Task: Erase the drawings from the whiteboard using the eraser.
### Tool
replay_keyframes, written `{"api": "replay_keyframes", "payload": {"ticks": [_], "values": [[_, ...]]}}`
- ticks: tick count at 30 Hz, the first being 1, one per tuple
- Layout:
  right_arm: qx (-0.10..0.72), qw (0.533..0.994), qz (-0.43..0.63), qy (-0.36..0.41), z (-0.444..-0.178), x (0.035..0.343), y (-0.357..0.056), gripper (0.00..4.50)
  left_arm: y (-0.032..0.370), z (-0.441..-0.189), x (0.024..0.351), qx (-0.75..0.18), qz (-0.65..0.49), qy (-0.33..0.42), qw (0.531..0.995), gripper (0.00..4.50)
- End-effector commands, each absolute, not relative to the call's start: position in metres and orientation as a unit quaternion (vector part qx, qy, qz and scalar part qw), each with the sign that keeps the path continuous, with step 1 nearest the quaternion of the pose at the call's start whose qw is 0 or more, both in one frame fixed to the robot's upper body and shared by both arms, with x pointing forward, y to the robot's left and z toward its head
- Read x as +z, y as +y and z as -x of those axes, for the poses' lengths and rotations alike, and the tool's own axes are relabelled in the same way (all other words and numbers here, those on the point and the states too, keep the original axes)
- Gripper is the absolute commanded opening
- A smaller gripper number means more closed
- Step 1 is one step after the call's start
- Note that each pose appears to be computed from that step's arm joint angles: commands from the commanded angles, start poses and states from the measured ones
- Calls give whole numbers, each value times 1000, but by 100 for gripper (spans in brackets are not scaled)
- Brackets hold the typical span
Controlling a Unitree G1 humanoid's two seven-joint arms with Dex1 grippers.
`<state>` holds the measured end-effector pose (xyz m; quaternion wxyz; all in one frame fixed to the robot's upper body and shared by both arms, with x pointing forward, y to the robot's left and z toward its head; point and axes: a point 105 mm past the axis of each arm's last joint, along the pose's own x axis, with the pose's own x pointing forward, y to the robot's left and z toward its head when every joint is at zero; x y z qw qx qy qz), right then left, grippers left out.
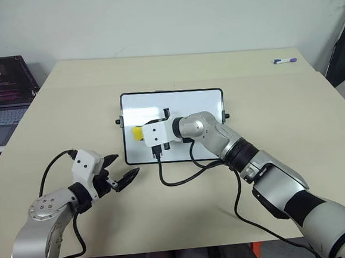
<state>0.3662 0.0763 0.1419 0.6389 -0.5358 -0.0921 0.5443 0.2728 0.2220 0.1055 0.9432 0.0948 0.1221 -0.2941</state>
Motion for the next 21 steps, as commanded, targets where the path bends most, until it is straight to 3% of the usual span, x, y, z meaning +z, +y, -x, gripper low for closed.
{"api": "replay_keyframes", "payload": {"ticks": [1, 3, 6, 11, 13, 17, 21], "values": [[579, 609, 542, -6, -360, 102, 51, 110, 216, -273, 115, -304, -103, 103, 941, 450], [564, 628, 536, -21, -364, 111, 56, 110, 215, -272, 116, -305, -103, 103, 941, 450], [503, 699, 502, -74, -383, 145, 68, 110, 214, -273, 116, -308, -102, 102, 940, 450], [455, 730, 501, -92, -401, 162, 62, 110, 213, -273, 115, -310, -101, 103, 940, 450], [455, 732, 500, -88, -402, 161, 62, 110, 213, -273, 115, -311, -101, 103, 940, 450], [542, 675, 500, -4, -381, 124, 56, 110, 213, -272, 113, -313, -99, 105, 939, 450], [572, 646, 505, 27, -370, 111, 49, 110, 216, -271, 109, -313, -97, 108, 939, 450]]}}
